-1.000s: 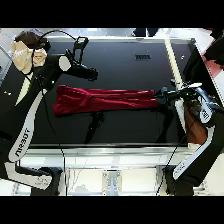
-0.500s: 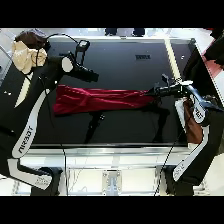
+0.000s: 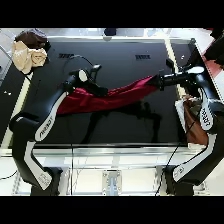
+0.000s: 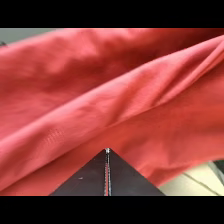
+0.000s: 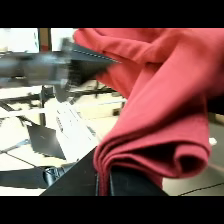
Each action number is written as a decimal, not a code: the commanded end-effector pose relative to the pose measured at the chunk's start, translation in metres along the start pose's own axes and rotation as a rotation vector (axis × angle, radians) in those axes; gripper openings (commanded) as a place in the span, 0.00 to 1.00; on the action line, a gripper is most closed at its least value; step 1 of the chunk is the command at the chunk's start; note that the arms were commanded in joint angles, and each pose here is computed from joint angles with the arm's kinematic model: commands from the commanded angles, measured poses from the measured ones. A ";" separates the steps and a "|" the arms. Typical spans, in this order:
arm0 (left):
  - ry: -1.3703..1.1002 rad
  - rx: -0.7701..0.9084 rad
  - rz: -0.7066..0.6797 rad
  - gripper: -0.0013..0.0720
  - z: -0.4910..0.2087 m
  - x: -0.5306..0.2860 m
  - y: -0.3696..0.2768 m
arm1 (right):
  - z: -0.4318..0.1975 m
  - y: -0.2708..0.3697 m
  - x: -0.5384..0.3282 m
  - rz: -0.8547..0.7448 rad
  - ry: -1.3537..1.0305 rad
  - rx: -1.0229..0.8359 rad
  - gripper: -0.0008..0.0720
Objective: Fold the shirts.
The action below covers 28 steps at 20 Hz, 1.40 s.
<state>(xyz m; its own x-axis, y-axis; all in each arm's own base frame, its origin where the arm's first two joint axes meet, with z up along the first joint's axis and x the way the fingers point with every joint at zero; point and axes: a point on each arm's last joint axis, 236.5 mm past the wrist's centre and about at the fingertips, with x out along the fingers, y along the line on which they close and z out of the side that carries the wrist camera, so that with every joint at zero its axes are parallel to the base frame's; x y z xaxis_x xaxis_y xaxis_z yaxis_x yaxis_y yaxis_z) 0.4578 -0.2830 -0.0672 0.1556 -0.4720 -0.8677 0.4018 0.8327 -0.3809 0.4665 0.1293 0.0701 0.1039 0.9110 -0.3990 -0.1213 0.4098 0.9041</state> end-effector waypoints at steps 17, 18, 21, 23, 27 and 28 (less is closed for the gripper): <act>-0.206 -0.063 0.097 0.03 0.025 -0.172 0.103 | 0.001 0.190 0.197 -0.074 -0.083 -0.416 0.03; -0.255 -0.090 0.125 0.03 0.027 -0.200 0.119 | -0.003 0.190 0.224 -0.065 -0.092 -0.415 0.03; -0.364 -0.153 0.194 0.03 0.023 -0.263 0.153 | -0.029 0.189 0.310 -0.016 -0.103 -0.387 0.03; -0.392 -0.186 0.220 0.03 0.014 -0.288 0.167 | -0.046 0.191 0.358 0.012 -0.147 -0.379 0.03; -0.355 -0.203 0.225 0.03 -0.006 -0.299 0.178 | -0.042 0.227 0.376 0.076 -0.305 -0.373 0.96; -0.350 -0.207 0.224 0.03 -0.007 -0.299 0.179 | -0.034 0.226 0.366 0.063 -0.308 -0.397 0.96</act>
<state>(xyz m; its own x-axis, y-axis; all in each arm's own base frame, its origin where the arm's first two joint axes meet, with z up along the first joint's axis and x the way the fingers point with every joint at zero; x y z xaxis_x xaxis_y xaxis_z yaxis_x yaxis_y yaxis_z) 0.4858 -0.0061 0.1182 0.5347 -0.3248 -0.7801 0.1552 0.9452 -0.2872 0.4332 0.5481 0.1101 0.2777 0.9174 -0.2850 -0.4802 0.3896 0.7859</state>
